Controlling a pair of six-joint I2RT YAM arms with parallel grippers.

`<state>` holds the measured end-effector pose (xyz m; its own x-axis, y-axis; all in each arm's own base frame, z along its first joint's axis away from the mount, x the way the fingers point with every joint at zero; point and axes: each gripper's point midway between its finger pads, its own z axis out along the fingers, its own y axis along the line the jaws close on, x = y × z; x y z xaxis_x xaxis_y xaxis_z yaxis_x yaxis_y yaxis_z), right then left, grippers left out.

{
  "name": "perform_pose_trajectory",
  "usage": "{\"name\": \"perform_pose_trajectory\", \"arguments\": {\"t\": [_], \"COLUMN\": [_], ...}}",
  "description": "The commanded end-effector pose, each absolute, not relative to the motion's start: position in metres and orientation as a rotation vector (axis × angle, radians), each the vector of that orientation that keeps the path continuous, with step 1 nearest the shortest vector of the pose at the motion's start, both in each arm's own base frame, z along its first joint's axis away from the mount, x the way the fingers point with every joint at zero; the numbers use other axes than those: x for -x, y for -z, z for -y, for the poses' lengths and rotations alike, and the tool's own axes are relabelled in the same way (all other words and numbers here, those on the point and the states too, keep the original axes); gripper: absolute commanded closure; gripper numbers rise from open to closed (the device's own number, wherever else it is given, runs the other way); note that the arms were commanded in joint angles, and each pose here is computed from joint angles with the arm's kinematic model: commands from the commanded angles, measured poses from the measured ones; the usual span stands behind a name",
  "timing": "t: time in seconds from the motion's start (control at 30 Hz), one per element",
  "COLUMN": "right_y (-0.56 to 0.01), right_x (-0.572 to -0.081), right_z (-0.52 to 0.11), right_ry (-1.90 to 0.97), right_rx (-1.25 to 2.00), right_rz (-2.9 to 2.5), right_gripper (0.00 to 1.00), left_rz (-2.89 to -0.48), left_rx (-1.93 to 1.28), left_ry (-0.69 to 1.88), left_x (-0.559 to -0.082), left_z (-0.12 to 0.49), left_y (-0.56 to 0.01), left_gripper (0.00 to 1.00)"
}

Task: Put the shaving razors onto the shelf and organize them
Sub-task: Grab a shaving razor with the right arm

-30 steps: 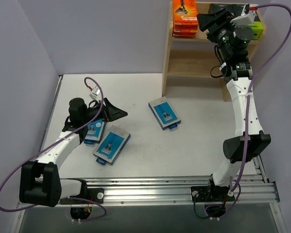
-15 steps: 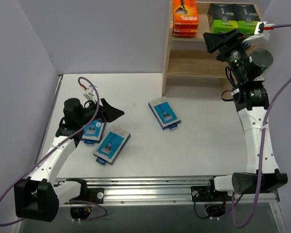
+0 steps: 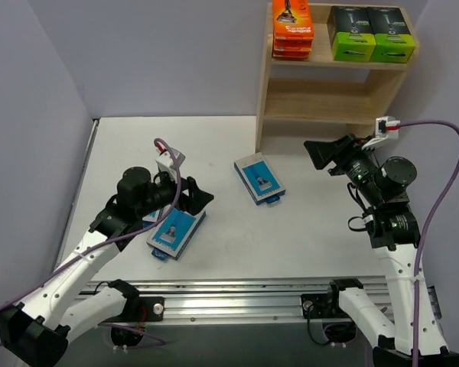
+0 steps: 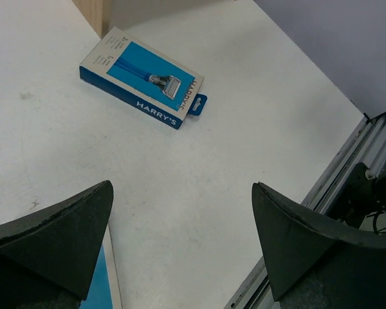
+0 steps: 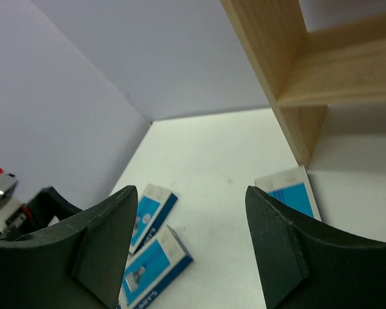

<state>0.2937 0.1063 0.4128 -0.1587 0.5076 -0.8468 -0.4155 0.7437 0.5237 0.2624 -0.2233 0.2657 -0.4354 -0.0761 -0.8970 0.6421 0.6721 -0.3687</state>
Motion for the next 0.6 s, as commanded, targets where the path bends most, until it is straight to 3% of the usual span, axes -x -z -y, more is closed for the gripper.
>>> {"name": "perform_pose_trajectory", "arguments": {"t": [0.0,0.33,0.57], "right_y": [-0.383,-0.290,-0.245], "right_x": [-0.275,-0.262,-0.259], "right_z": [-0.110,-0.118,-0.113], "right_ry": [-0.779,-0.826,-0.813], "right_rx": [0.009,-0.003,-0.119], "right_rz": [-1.582,-1.794,-1.855], "right_gripper": [0.36,0.34,0.34], "left_rz": [-1.799,-1.804,-1.723], "left_rx": [-0.481,-0.351,-0.053], "left_ry": [0.669,0.483,0.342], "left_x": [-0.261,-0.246,-0.261], "left_z": [0.211,0.171,0.127], "left_y": [-0.283,-0.294,-0.318], "left_gripper": [0.03,0.06,0.06]}}
